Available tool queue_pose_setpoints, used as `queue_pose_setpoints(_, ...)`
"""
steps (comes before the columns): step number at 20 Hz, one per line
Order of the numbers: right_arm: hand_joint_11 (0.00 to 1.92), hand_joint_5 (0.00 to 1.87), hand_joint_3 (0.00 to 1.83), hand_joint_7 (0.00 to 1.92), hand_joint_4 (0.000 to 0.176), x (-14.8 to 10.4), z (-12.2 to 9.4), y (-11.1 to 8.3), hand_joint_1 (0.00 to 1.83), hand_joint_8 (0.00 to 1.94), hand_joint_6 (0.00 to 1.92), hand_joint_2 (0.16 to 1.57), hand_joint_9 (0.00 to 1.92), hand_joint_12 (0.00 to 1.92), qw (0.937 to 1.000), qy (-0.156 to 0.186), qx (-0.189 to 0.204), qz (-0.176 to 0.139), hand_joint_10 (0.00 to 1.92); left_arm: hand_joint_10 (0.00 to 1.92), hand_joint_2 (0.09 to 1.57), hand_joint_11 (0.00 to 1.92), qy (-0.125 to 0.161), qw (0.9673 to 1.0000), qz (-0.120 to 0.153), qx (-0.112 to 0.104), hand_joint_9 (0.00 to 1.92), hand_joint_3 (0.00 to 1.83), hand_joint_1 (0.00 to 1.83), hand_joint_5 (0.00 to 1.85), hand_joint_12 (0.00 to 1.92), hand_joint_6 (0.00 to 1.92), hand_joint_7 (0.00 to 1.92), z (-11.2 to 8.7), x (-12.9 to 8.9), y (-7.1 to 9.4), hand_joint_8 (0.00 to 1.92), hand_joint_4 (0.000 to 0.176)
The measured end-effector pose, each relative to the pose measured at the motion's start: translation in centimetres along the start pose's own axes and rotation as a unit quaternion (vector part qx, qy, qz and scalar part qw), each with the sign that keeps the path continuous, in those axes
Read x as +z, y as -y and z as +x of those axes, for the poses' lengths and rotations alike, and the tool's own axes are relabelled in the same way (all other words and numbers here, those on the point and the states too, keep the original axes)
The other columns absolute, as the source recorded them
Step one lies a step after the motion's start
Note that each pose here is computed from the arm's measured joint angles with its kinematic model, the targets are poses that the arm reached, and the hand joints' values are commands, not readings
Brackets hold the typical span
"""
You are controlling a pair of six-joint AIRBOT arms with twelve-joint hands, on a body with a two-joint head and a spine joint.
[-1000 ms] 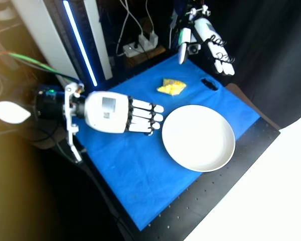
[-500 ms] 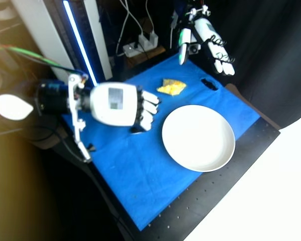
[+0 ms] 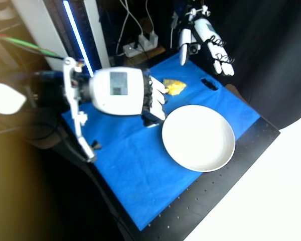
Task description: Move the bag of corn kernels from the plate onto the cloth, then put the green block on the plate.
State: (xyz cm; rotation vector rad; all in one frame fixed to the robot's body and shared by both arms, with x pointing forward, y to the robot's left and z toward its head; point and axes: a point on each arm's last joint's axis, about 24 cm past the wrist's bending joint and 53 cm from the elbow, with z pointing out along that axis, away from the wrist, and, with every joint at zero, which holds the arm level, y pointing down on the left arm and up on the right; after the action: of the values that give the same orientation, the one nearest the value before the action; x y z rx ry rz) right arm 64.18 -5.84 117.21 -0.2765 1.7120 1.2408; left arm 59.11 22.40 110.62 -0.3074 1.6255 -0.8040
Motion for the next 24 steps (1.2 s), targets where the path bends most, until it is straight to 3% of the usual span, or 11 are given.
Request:
queue_pose_setpoints(1, 0.67, 0.56, 0.01, 0.82, 0.0, 0.0, 0.5, -0.2, 1.2, 1.47, 1.39, 1.27, 0.79, 1.9, 0.9999, -0.01, 0.008, -0.004, 1.54, 0.0, 1.23, 0.0, -0.002, 1.0, -0.001, 0.0, 0.0, 0.0, 0.47, 0.05, 0.0, 0.0, 0.0, 0.1, 0.0, 0.0, 0.0, 0.111)
queue_pose_setpoints(3, 0.36, 0.26, 0.0, 0.43, 0.0, 0.0, 1.9, -1.0, 1.09, 0.77, 0.75, 1.13, 0.46, 1.77, 0.9991, -0.036, 0.007, -0.019, 1.22, 0.0, 1.24, 0.0, -0.001, 1.0, 0.0, -0.001, 0.0, 0.0, 0.44, 0.04, 0.0, 0.0, 0.0, 0.1, -0.1, 0.0, 0.0, 0.117)
queue_pose_setpoints(5, 0.07, 0.22, 0.0, 0.44, 0.0, 0.0, 3.1, -1.9, 1.06, 0.33, 0.45, 1.07, 0.35, 1.68, 0.9978, -0.058, 0.001, -0.032, 0.89, 0.0, 1.23, 0.0, -0.002, 1.0, -0.005, -0.001, 0.0, 0.0, 0.43, 0.05, 0.0, 0.0, 0.0, 0.1, -0.2, -0.4, 0.0, 0.131)
queue_pose_setpoints(7, 0.0, 0.29, 0.0, 0.44, 0.0, -0.1, 4.5, -2.7, 0.98, 0.09, 0.25, 1.09, 0.26, 1.53, 0.996, -0.078, -0.012, -0.042, 0.55, 0.0, 1.25, 0.0, 0.003, 0.9999, -0.015, -0.004, 0.0, 0.0, 0.45, 0.05, 0.0, 0.0, 0.0, -0.1, -0.4, -0.9, 0.0, 0.097)
queue_pose_setpoints(8, 0.0, 0.33, 0.0, 0.44, 0.0, -0.1, 5.2, -2.8, 0.92, 0.03, 0.16, 1.1, 0.27, 1.47, 0.995, -0.088, -0.02, -0.043, 0.41, 0.0, 1.25, 0.0, 0.007, 0.9998, -0.018, -0.004, 0.0, 0.0, 0.42, 0.04, 0.0, 0.0, 0.0, -0.3, -0.6, -1.1, 0.0, 0.09)
queue_pose_setpoints(11, 0.0, 0.31, 0.0, 0.36, 0.0, 0.1, 6.9, -2.0, 0.84, 0.0, 0.04, 1.1, 0.19, 1.68, 0.9929, -0.111, -0.033, -0.026, 0.73, 0.0, 1.26, 0.0, 0.012, 0.9994, -0.033, -0.007, 0.0, 0.01, 0.4, 0.01, 0.0, 0.0, 0.0, -0.3, -1.3, -1.9, 0.0, 0.1)
queue_pose_setpoints(14, 0.0, 0.3, 0.0, 0.36, 0.0, 0.0, 9.3, -1.3, 0.86, 0.01, 0.03, 1.09, 0.17, 1.6, 0.9897, -0.139, -0.031, -0.015, 0.79, 0.0, 1.28, 0.0, 0.024, 0.9991, -0.034, -0.008, 0.0, 0.01, 0.41, 0.02, 0.0, 0.0, 0.0, -0.9, -1.4, -2.0, 0.0, 0.088)
queue_pose_setpoints(15, 0.0, 0.33, 0.0, 0.39, 0.0, -0.1, 10.0, -1.1, 0.84, 0.01, 0.03, 1.1, 0.25, 1.66, 0.9889, -0.145, -0.029, -0.011, 0.81, 0.0, 1.27, 0.0, 0.026, 0.9991, -0.032, -0.008, 0.0, 0.0, 0.42, 0.03, 0.0, 0.01, 0.0, -1.0, -1.4, -1.9, 0.0, 0.092)
queue_pose_setpoints(20, 0.0, 0.34, 0.0, 0.42, 0.0, -0.1, 11.1, 0.1, 0.84, 0.0, 0.03, 1.14, 0.2, 1.69, 0.9875, -0.156, -0.025, 0.008, 1.01, 0.0, 1.26, 0.0, 0.027, 0.999, -0.034, -0.008, 0.0, 0.0, 0.41, 0.03, 0.0, 0.0, 0.0, -1.1, -1.4, -2.0, 0.0, 0.104)
queue_pose_setpoints(22, 0.0, 0.34, 0.0, 0.39, 0.0, 0.1, 11.6, 0.4, 0.85, 0.0, 0.03, 1.14, 0.18, 1.65, 0.9867, -0.16, -0.025, 0.014, 0.99, 0.0, 1.27, 0.0, 0.027, 0.999, -0.034, -0.01, 0.0, 0.0, 0.4, 0.04, 0.0, 0.01, 0.0, -1.0, -1.5, -1.9, 0.0, 0.124)
queue_pose_setpoints(24, 0.0, 0.3, 0.0, 0.34, 0.0, 0.4, 11.6, 0.9, 0.85, 0.0, 0.01, 1.14, 0.18, 1.6, 0.9866, -0.16, -0.024, 0.02, 0.91, 0.0, 1.28, 0.0, 0.026, 0.9991, -0.031, -0.01, 0.0, 0.01, 0.37, 0.03, 0.0, 0.0, 0.0, -0.9, -1.5, -1.7, 0.0, 0.119)
